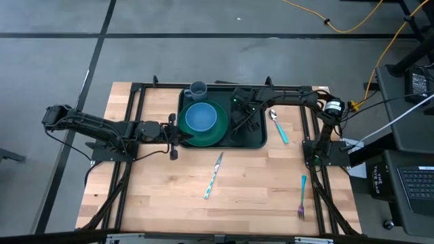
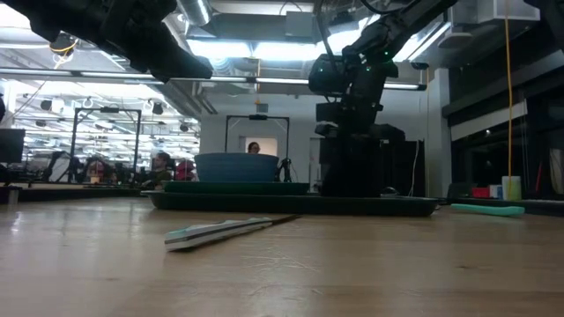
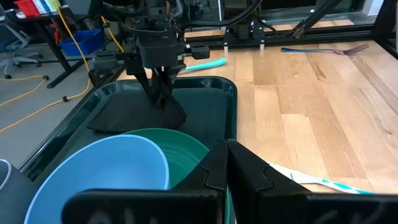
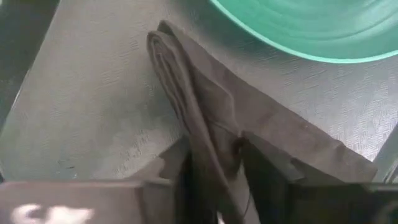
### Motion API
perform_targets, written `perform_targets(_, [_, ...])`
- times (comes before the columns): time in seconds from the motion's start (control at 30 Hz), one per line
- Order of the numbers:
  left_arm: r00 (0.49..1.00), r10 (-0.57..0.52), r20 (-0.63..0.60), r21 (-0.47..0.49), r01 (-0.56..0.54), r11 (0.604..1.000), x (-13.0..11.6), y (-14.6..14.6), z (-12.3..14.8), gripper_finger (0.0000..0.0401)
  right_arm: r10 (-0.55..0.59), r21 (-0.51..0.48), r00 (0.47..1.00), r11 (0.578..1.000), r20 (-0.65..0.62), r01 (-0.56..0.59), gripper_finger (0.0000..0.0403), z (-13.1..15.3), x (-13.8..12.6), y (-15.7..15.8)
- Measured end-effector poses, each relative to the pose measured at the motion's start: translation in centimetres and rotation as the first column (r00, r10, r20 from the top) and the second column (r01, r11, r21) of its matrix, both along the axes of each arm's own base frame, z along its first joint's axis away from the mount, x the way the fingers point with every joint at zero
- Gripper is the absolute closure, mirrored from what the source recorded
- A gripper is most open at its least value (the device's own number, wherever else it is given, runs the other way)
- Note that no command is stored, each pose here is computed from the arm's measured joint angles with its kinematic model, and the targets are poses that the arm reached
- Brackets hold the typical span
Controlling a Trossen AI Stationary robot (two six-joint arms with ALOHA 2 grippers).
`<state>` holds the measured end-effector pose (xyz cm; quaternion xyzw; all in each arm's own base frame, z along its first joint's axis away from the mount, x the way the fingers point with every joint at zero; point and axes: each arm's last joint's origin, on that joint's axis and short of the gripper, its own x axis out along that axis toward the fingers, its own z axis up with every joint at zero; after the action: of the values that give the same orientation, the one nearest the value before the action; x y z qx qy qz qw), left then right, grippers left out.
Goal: Set up tray
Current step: Put the black napkin on the green tray
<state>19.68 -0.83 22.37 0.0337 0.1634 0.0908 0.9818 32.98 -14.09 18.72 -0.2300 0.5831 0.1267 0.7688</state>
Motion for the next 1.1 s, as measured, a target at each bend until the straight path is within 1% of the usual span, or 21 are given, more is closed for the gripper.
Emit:
perform_targets(0.1, [1.000, 0.000, 0.000, 0.000, 0.000, 1.000, 0.0, 0.0, 0.0, 0.0400, -0.004, 0.000, 1.000, 1.000, 0.000, 0.004, 0.0220, 0.0, 0.0, 0.0])
perform_targets(0.17, [1.000, 0.000, -0.001, 0.001, 0.000, 1.000, 0.0, 0.0, 0.0, 0.0400, -0.030, 0.008, 1.000, 1.000, 0.003, 0.030, 0.0193, 0.0, 0.0, 0.0])
perform_targets(0.27, [1.000, -0.001, -0.001, 0.001, 0.001, 1.000, 0.0, 0.0, 0.0, 0.0398, -0.114, 0.034, 0.993, 0.993, 0.005, 0.114, 0.0164, 0.0, 0.0, 0.0])
perform_targets(0.33, [1.000, -0.001, -0.001, 0.002, 0.001, 1.000, 0.0, 0.0, 0.0, 0.0398, -0.182, 0.057, 0.983, 0.982, -0.002, 0.182, 0.0152, 0.0, -0.1, 0.0])
perform_targets(0.4, [1.000, -0.001, -0.001, 0.003, 0.001, 1.000, 0.0, 0.0, 0.0, 0.0400, -0.226, 0.074, 0.974, 0.971, -0.022, 0.227, 0.0148, 0.2, -0.2, 0.1])
perform_targets(0.53, [1.000, -0.001, -0.001, 0.003, 0.001, 1.000, 0.0, 0.0, 0.0, 0.0399, -0.229, 0.087, 0.972, 0.969, -0.050, 0.233, 0.0147, 0.2, -0.4, 0.4])
perform_targets(0.63, [1.000, -0.002, -0.001, 0.002, 0.002, 1.000, 0.0, 0.0, 0.0, 0.0398, -0.241, 0.091, 0.969, 0.965, -0.047, 0.244, 0.0150, 0.3, -0.4, 0.4])
perform_targets(0.77, [0.999, -0.033, -0.002, -0.010, 0.033, 0.999, 0.0, -0.1, 0.0, 0.0400, -0.268, 0.103, 0.961, 0.956, -0.060, 0.273, 0.0151, 0.3, -0.5, 0.5])
perform_targets(0.9, [0.999, -0.041, -0.002, -0.012, 0.041, 0.999, 0.0, -0.1, 0.0, 0.0398, -0.292, 0.119, 0.953, 0.946, -0.082, 0.300, 0.0152, 0.2, -0.6, 0.9])
perform_targets(0.97, [0.999, -0.042, -0.002, -0.012, 0.042, 0.999, 0.0, -0.1, 0.0, 0.0399, -0.287, 0.162, 0.954, 0.941, -0.092, 0.298, 0.0152, 0.2, -0.6, 1.2])
perform_targets(1.1, [0.999, -0.041, -0.003, -0.011, 0.041, 0.999, 0.0, -0.1, 0.0, 0.0400, -0.264, 0.288, 0.961, 0.917, -0.086, 0.278, 0.0152, 0.5, -0.5, 1.8])
